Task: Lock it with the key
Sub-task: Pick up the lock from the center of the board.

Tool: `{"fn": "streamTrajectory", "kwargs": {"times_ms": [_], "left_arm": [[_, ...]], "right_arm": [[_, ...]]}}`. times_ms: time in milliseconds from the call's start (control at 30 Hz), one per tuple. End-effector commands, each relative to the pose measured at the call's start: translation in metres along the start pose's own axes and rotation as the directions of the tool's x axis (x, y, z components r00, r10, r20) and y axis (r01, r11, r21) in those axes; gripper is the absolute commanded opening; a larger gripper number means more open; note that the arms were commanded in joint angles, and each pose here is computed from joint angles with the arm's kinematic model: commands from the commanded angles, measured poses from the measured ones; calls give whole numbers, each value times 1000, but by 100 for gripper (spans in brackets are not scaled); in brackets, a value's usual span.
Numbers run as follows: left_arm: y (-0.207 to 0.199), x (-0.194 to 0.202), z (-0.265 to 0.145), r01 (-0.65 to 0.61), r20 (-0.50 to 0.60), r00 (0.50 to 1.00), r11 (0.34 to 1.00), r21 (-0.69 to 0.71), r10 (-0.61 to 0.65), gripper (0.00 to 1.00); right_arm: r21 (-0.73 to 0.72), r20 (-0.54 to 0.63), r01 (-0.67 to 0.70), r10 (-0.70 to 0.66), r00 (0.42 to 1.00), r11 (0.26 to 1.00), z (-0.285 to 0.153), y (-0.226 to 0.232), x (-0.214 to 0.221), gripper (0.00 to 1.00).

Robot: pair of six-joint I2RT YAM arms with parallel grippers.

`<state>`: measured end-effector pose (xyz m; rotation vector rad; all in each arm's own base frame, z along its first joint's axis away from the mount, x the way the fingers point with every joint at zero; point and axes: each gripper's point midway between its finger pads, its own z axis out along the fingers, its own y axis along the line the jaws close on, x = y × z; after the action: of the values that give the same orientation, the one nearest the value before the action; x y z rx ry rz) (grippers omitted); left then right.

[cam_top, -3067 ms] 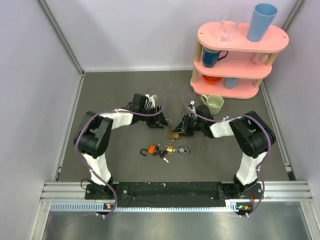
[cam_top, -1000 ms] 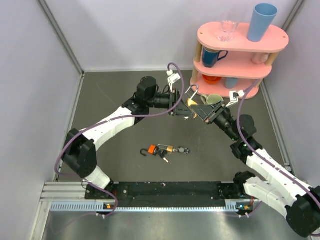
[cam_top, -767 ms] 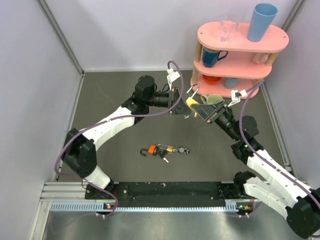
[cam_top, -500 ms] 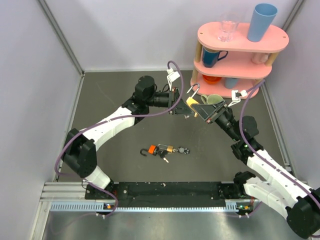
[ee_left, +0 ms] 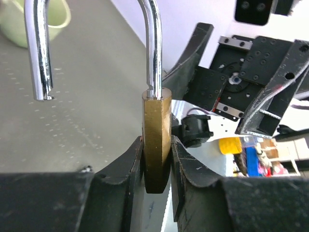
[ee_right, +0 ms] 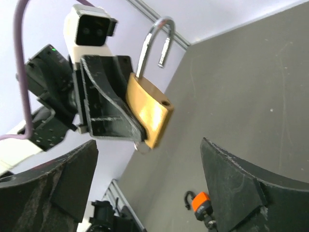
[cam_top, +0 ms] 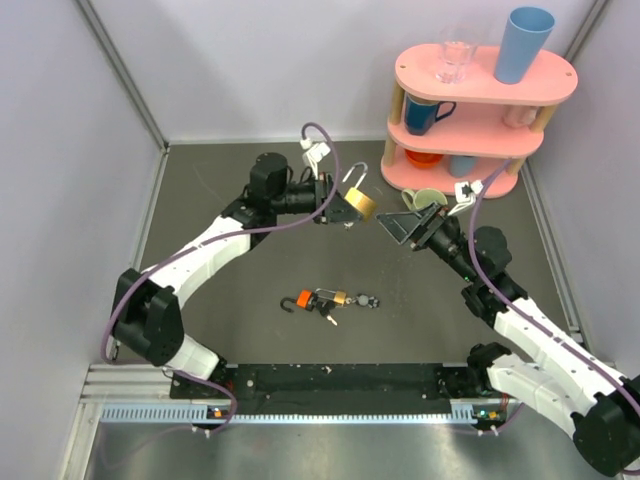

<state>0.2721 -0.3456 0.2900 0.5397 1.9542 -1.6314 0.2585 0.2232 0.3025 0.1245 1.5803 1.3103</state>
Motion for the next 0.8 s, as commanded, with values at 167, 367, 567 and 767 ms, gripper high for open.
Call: {"fn": "streamTrajectory", "kwargs": {"times_ms": [167, 367, 567, 767], "left_arm": [[-8, -23, -63, -183, 31, 981, 971, -155, 190, 0], [-14, -13, -81, -270, -74, 963, 938, -216, 260, 0], [-22, 11, -97, -320, -215, 936, 927, -195, 278, 0], [-40, 34, -101, -347, -291, 906, 933, -90, 309, 0]], "right_arm": [[29, -18, 237, -237, 971, 971, 4, 12, -23, 99], [-129, -142, 351, -368, 919, 927, 20, 34, -17, 99], [-354, -192, 403, -487, 852, 844, 32, 66, -10, 99], [-496, -206, 351, -500, 841, 794, 39, 83, -2, 99]]}}
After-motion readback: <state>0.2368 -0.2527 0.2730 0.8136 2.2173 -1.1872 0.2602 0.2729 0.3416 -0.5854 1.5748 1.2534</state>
